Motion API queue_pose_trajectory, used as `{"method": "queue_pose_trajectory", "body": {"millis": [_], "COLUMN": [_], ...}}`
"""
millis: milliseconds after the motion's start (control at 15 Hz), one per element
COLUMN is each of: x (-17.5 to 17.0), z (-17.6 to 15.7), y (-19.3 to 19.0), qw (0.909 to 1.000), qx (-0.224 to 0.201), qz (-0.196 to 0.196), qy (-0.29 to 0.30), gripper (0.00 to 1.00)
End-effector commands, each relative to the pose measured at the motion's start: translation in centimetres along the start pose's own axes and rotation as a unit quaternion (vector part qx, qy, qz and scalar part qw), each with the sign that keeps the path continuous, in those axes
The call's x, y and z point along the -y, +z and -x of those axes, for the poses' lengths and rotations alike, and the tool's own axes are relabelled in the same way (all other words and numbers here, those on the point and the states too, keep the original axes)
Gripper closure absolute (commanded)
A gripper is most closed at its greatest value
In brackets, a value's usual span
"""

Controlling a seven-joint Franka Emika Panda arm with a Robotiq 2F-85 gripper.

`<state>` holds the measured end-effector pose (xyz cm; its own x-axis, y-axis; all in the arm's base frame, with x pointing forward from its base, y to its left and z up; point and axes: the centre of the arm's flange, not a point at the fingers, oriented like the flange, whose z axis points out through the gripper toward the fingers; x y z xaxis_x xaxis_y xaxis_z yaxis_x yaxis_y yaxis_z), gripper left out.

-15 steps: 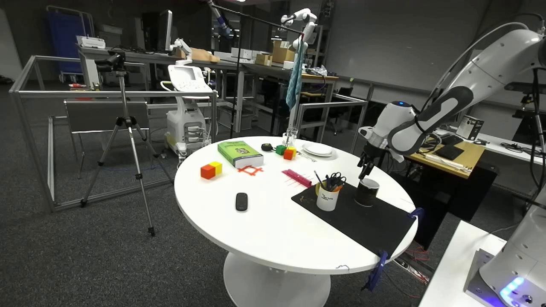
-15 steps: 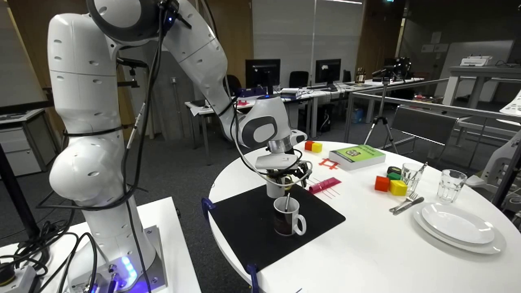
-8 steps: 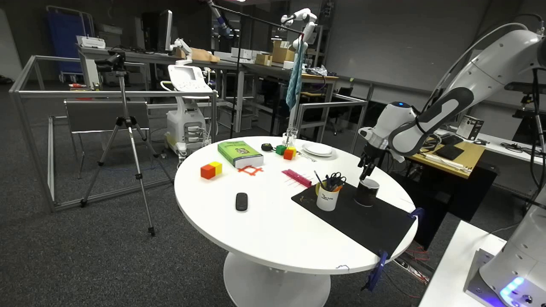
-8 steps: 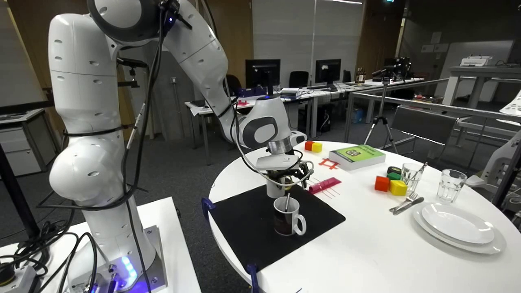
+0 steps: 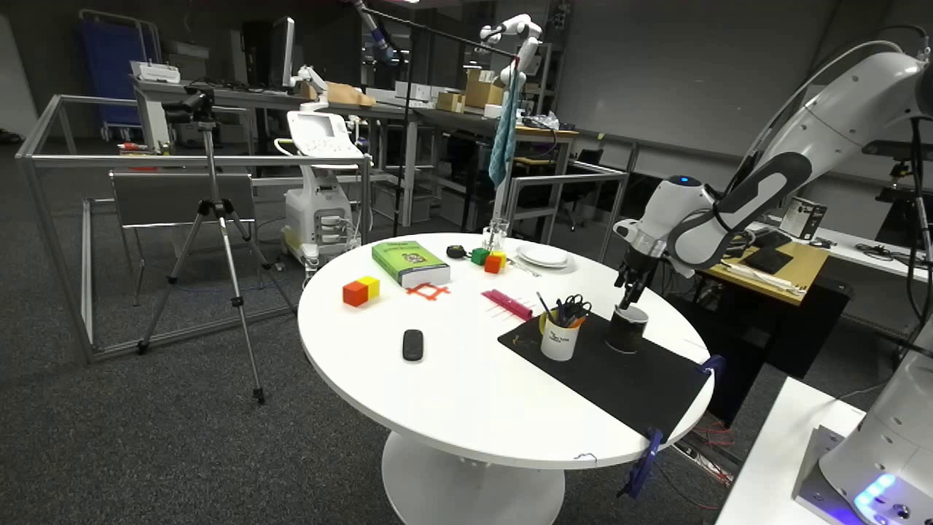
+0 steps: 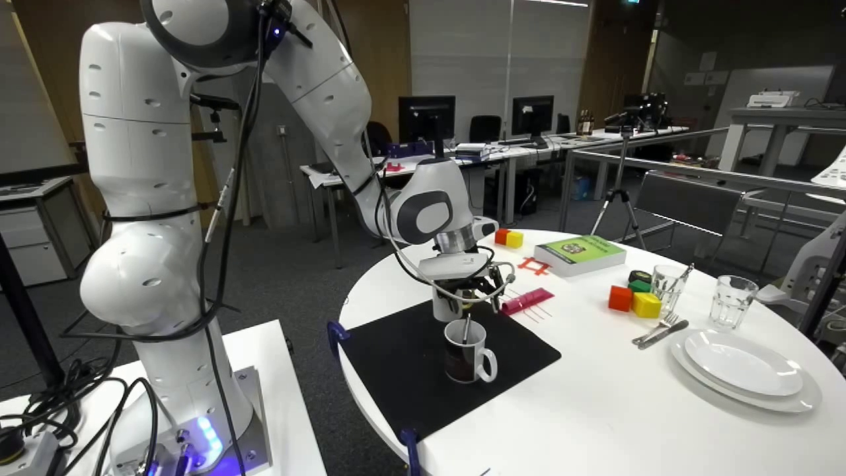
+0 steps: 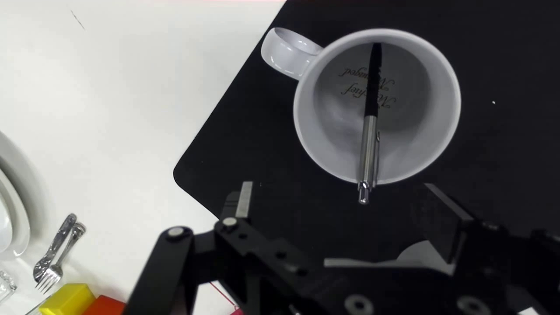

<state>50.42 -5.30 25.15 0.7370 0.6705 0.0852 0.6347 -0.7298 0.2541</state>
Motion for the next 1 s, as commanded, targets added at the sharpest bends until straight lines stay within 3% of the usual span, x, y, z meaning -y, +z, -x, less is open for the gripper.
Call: {"method": "queue_pose_trajectory", "body": {"millis": [0, 67, 133, 200, 267, 733, 867, 933], "x": [-0.1, -0.1, 0.0, 0.1, 0.2, 1.0, 1.0, 0.9], "z": [0.2, 0.2, 0.2, 0.2, 0.2, -0.2, -0.5, -0.6], "y": [0.4, 0.5, 0.6, 0.8, 1.0, 2.0, 1.9, 1.8], "qw": [0.9998, 0.9998, 0.9998, 0.9998, 0.9998, 0.9995, 0.9996, 0.9996], "qx": [0.015, 0.016, 0.017, 0.017, 0.018, 0.021, 0.018, 0.017], "qz": [0.004, 0.004, 0.002, 0.0, -0.002, -0.014, -0.012, -0.011], "qy": [-0.008, -0.01, -0.01, -0.01, -0.011, -0.019, -0.02, -0.021], "gripper": [0.03, 0.05, 0.13, 0.29, 0.33, 0.87, 1.0, 1.0]}}
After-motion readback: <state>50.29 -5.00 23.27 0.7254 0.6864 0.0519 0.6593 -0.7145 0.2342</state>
